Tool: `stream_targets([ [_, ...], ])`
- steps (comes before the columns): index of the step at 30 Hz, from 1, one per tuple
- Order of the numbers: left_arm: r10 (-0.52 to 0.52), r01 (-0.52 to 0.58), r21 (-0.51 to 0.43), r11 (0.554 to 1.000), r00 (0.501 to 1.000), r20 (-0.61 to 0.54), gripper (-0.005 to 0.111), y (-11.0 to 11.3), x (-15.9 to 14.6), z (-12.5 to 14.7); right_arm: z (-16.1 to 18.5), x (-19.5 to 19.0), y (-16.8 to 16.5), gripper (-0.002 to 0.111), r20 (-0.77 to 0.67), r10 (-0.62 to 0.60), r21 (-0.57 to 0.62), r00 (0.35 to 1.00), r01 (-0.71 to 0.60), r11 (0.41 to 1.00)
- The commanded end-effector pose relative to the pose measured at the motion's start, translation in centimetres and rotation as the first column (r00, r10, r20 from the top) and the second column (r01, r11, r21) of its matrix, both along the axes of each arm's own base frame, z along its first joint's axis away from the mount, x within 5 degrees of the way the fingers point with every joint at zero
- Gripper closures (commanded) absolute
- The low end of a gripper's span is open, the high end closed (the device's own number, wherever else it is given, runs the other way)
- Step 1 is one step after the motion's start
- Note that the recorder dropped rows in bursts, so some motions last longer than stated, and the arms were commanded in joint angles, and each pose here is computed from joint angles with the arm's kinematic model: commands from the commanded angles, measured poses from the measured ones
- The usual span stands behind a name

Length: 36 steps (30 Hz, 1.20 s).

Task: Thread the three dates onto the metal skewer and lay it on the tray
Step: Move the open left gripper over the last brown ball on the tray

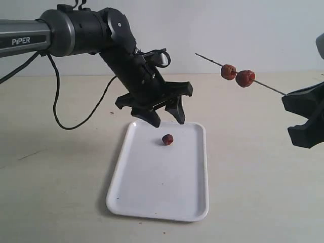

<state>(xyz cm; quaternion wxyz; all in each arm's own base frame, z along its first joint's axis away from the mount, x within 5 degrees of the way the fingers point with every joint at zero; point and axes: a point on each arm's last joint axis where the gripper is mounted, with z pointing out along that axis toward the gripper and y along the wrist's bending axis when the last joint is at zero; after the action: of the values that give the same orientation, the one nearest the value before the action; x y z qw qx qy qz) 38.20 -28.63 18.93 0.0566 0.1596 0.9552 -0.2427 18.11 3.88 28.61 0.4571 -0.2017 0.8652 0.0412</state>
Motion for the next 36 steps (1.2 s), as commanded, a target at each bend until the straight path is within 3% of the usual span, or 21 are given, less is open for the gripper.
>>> stream_targets([
  [1,-0.012,0.012,0.0,1.0,1.0,0.003,0.046,-0.07,-0.15,0.44,0.03,-0.11,-0.15,0.108,0.012,-0.007,-0.002,1.0,0.007,1.0],
  [36,-0.03,0.03,0.024,0.999,0.999,-0.013,0.046,0.12,-0.35,0.33,0.02,-0.12,-0.14,0.108,0.009,-0.008,0.001,1.0,0.008,1.0],
])
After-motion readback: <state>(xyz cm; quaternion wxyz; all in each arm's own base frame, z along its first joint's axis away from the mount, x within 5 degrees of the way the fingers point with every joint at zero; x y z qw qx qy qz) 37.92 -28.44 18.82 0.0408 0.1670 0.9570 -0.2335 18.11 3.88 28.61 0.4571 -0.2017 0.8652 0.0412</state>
